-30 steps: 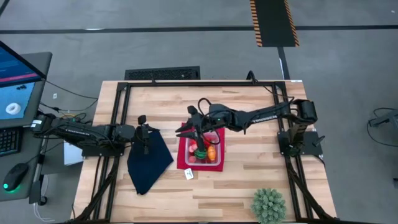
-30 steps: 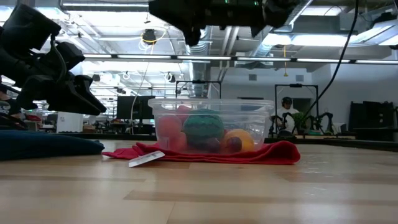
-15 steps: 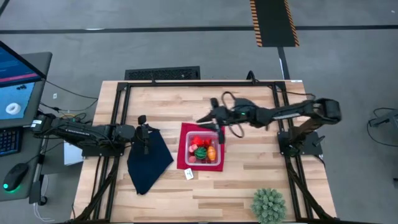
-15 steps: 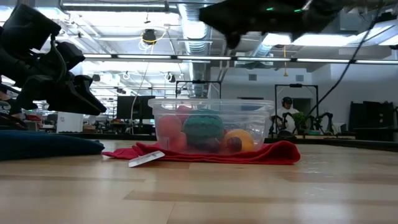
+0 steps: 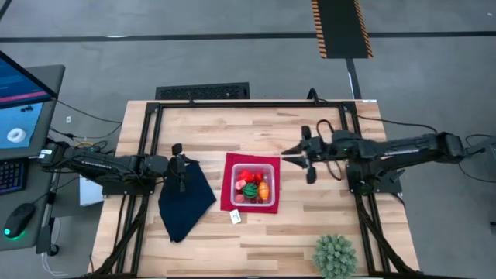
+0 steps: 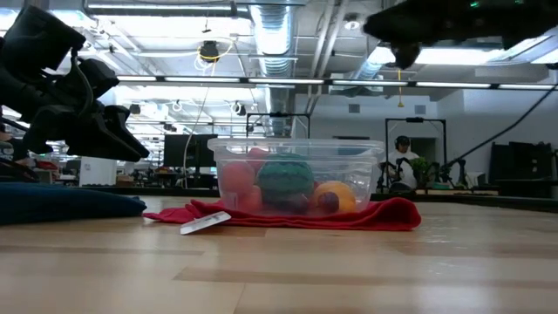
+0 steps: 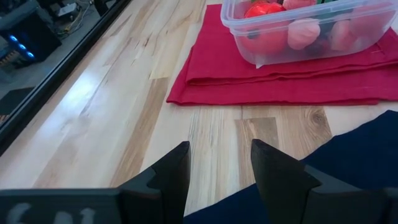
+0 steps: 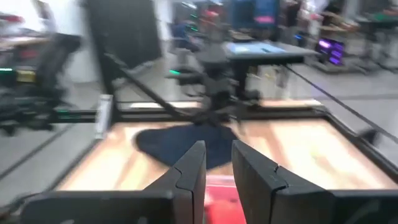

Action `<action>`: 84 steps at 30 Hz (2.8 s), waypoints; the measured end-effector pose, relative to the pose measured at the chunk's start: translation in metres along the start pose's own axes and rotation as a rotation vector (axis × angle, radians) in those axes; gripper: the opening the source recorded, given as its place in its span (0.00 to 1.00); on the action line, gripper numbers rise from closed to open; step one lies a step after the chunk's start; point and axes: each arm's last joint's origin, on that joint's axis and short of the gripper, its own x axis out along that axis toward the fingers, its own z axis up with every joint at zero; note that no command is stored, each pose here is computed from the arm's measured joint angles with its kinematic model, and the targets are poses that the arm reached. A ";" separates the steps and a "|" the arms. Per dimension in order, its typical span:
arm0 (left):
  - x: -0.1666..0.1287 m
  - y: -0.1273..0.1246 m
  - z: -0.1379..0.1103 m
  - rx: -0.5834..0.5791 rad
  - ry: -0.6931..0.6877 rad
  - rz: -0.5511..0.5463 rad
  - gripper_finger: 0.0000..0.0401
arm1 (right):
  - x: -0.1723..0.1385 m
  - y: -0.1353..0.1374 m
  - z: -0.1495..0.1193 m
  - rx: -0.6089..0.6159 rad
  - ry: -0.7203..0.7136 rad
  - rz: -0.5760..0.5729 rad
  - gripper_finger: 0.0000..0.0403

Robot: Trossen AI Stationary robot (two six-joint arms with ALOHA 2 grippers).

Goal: Pick and placing Produce into tupperware
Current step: Return to Home Position

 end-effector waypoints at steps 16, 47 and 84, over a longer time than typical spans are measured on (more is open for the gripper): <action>0.000 0.000 0.000 -0.002 -0.001 0.001 0.40 | -0.082 0.028 -0.028 0.027 -0.108 0.079 0.25; 0.000 0.000 0.000 0.012 -0.002 -0.010 0.40 | -0.104 0.023 -0.093 0.020 -0.093 -0.085 0.25; -0.044 0.001 0.042 -0.256 -0.562 -0.596 0.40 | -0.104 0.024 -0.093 0.019 -0.089 -0.075 0.25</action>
